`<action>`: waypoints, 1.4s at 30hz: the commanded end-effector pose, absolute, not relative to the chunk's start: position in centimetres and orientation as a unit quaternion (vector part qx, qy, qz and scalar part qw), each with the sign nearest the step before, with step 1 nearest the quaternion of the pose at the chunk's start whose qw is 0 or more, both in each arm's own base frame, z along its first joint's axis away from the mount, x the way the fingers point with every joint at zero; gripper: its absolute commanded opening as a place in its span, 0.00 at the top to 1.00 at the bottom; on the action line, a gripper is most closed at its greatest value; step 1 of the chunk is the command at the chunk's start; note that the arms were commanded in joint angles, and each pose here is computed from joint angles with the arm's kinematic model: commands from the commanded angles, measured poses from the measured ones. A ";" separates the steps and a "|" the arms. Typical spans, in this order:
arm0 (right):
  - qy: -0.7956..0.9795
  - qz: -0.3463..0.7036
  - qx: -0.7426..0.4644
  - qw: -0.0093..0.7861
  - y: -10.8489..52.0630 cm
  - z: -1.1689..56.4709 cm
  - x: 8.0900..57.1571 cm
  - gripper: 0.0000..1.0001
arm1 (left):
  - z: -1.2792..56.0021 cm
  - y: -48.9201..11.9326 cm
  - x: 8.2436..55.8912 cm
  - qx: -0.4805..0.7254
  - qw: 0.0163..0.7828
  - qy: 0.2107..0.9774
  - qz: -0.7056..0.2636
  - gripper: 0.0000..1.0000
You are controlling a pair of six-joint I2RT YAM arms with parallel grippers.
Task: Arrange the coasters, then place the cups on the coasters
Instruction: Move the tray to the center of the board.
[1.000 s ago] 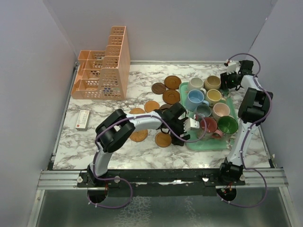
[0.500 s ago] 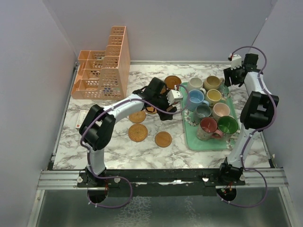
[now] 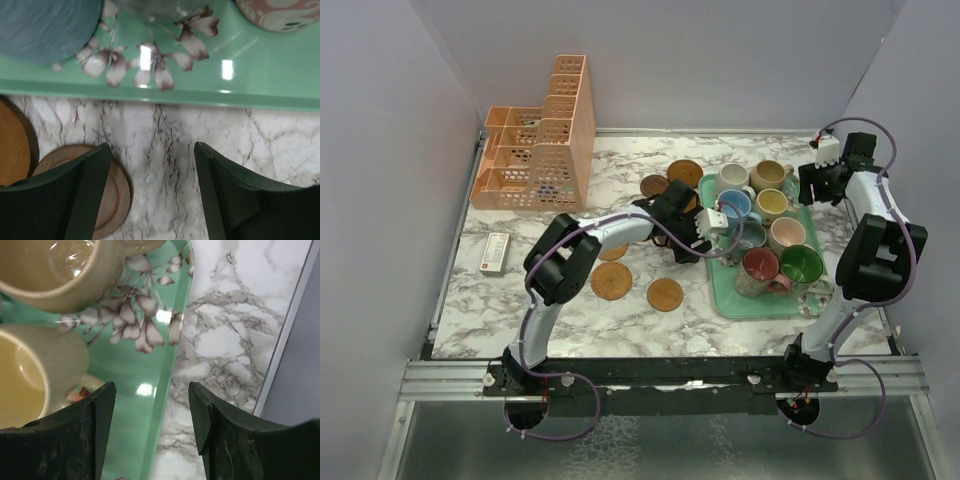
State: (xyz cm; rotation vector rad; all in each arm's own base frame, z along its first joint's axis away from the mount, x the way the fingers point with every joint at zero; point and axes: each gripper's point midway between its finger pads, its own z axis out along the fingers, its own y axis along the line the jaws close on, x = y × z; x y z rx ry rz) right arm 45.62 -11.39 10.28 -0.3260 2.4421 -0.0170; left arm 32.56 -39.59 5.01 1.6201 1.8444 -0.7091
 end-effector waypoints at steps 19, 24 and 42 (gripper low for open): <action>0.911 0.018 -0.049 0.410 -10.1 15.7 40.9 0.39 | 1.4 -46.3 34.0 0.627 0.258 0.666 -0.310 0.33; 0.911 0.018 -0.047 0.410 -10.3 15.5 40.6 0.39 | 1.4 -47.9 34.9 0.621 0.258 0.667 -0.321 0.36; 0.897 0.072 -0.074 0.430 -8.6 17.2 40.3 0.38 | 9.4 -46.8 37.6 0.629 0.320 0.646 -0.292 0.28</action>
